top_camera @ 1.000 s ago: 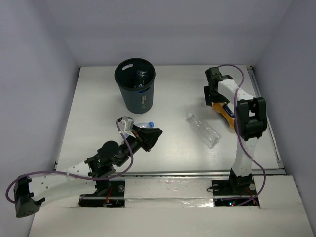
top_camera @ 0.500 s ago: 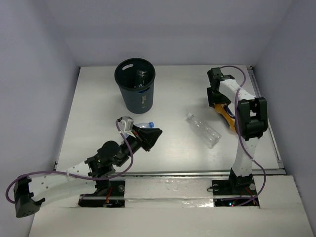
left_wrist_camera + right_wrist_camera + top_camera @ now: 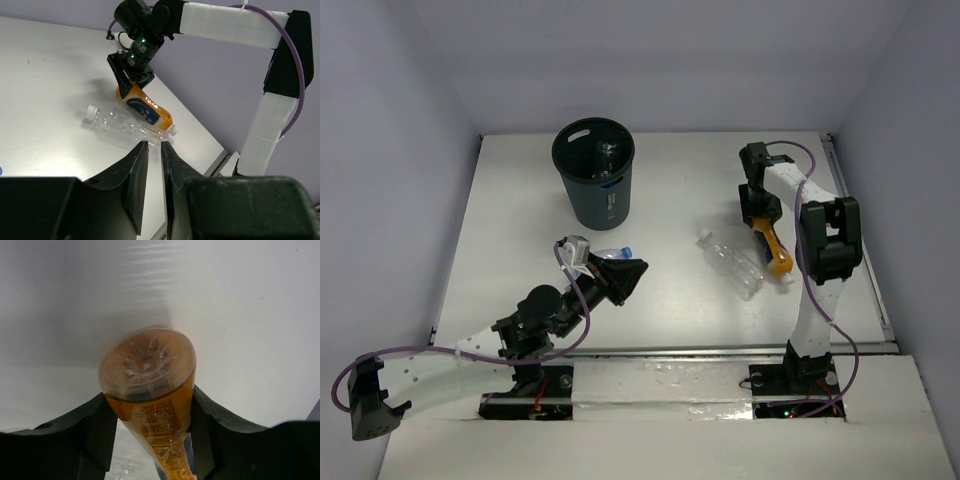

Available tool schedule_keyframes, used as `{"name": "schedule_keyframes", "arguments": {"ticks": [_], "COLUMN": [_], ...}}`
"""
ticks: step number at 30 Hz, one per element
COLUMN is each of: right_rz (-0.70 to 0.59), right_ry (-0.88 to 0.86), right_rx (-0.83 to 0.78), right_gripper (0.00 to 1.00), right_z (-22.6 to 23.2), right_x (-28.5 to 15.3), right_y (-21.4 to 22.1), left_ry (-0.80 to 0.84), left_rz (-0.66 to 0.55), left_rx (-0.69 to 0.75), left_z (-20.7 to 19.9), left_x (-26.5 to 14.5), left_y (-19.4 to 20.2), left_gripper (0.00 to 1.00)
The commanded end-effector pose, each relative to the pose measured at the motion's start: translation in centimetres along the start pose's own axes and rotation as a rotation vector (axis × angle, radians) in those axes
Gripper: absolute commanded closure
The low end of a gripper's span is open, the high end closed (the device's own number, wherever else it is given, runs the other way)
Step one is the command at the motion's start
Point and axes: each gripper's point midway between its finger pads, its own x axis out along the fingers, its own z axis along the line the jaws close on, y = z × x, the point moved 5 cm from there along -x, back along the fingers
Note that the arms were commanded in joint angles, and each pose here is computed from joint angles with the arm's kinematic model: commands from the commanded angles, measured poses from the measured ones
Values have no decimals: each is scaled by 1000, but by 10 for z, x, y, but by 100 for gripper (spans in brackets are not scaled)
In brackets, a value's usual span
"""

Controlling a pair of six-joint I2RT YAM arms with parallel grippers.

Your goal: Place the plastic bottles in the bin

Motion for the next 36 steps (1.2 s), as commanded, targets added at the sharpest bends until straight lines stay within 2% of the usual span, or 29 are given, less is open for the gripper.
{"name": "schedule_keyframes", "arguments": {"ticks": [1, 4, 9, 11, 13, 17, 18, 23, 24, 26, 32, 33, 35, 36], "right_rz": [-39, -133, -409, -515, -632, -904, -943, -1158, -1238, -1327, -1505, -1482, -1548, -1536], "right_ry": [13, 110, 294, 303, 235, -52, -189, -526, -639, -788, -1222, -1266, -1350, -1393], "right_rx": [25, 87, 275, 345, 395, 376, 326, 239, 225, 249, 251, 247, 270, 276], "right_gripper": [49, 53, 52, 52, 52, 51, 50, 49, 49, 48, 48, 48, 48, 48], "right_z": [-5, -21, -67, -78, -85, -48, -28, 46, 65, 86, 140, 154, 155, 167], "right_x": [-12, -30, -101, -127, -164, -236, -251, -342, -374, -405, -480, -475, -496, -495], "right_y": [-4, -19, -48, -57, -61, -72, -74, -79, -80, -89, -103, -110, -114, -117], "left_ry": [13, 10, 12, 5, -9, -49, -57, -140, -170, -195, -346, -368, -418, -432], "left_rz": [-43, -38, -32, -26, -32, -60, -67, -106, -128, -159, -330, -351, -391, -415], "left_rx": [-20, -18, -21, -19, -27, -41, -42, -25, -24, -29, -50, -52, -61, -82], "left_z": [-4, -3, -3, -2, 0, 6, 6, 17, 21, 24, 44, 47, 56, 61], "left_x": [1, 2, 6, 8, 9, 7, 7, -1, -3, -12, -48, -53, -65, -71], "left_y": [-7, -5, -1, 1, 2, -1, -3, -17, -24, -35, -79, -84, -90, -91], "left_gripper": [86, 86, 86, 86, 86, 82, 82, 78, 78, 76, 69, 69, 68, 68]}}
